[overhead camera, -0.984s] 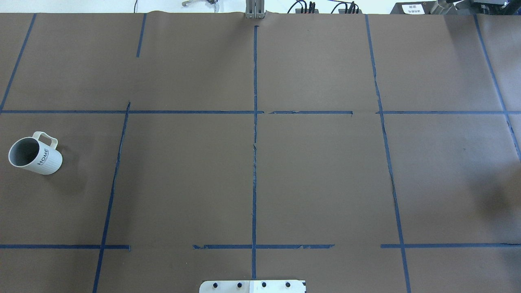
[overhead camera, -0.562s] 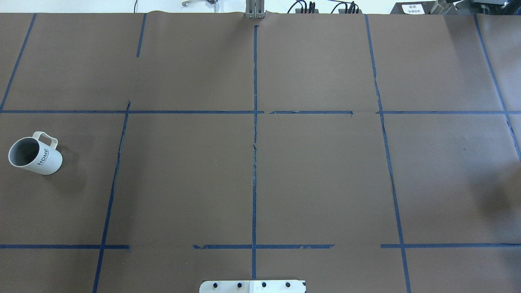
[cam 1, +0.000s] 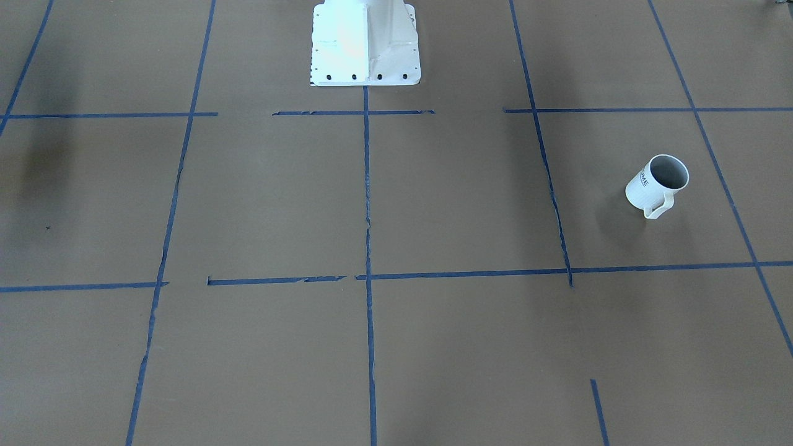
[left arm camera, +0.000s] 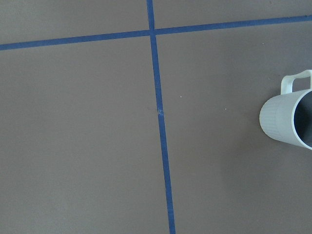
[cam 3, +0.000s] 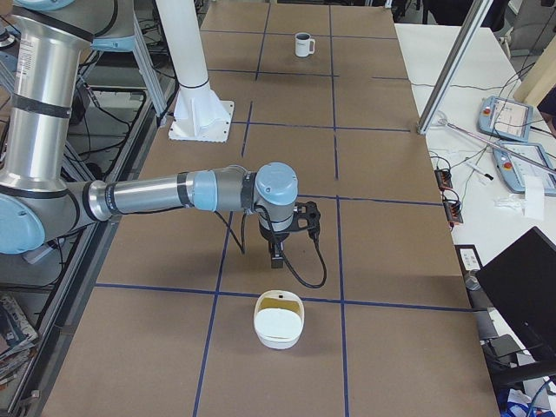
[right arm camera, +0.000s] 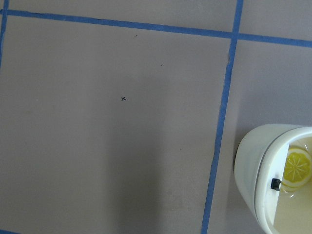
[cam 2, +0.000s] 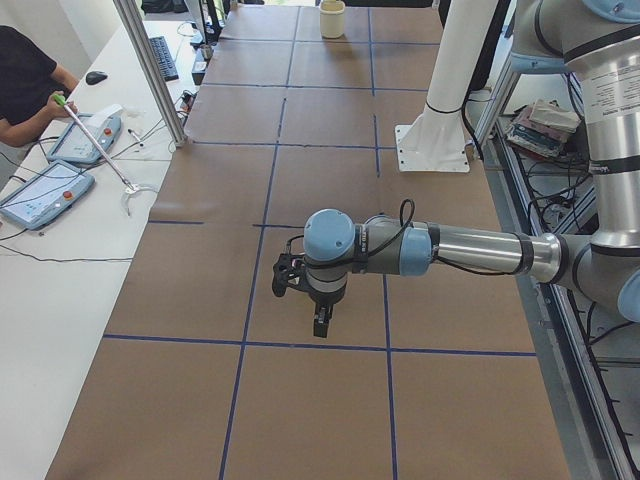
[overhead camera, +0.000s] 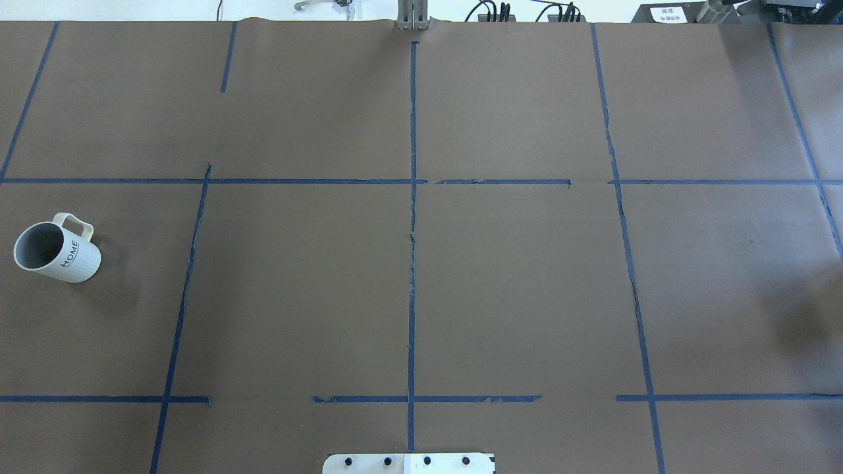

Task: Left arm hands cup to right arm to dump lemon

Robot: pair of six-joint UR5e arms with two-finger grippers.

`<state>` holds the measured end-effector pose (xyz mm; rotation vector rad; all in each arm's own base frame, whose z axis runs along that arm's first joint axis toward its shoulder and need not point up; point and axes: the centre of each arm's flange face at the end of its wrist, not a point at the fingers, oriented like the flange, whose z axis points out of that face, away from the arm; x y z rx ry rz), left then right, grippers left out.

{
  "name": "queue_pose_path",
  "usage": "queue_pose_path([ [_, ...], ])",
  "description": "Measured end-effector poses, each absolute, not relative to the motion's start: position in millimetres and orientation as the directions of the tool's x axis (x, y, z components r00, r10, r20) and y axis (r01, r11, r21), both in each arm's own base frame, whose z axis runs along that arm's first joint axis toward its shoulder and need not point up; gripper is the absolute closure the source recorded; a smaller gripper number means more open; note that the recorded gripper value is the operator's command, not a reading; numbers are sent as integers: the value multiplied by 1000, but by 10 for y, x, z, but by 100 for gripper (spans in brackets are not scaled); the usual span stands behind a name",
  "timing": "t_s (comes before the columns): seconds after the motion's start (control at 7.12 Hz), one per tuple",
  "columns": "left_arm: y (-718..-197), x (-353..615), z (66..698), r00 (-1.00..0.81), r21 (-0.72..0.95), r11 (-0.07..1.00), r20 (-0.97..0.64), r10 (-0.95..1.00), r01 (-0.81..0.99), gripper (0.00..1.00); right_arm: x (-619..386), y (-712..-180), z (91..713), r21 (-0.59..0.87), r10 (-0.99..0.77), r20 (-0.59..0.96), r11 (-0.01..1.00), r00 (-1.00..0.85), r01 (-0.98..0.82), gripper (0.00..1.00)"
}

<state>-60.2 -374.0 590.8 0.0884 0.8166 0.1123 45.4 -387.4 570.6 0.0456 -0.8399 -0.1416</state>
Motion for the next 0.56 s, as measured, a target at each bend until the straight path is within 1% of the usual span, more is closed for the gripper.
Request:
queue_pose_path([
  [0.56, -3568, -581, 5844, 678, 121, 990, -722, 137, -72, 0, 455, -3935, 5613, 133, -168, 734, 986, 658, 103, 0],
])
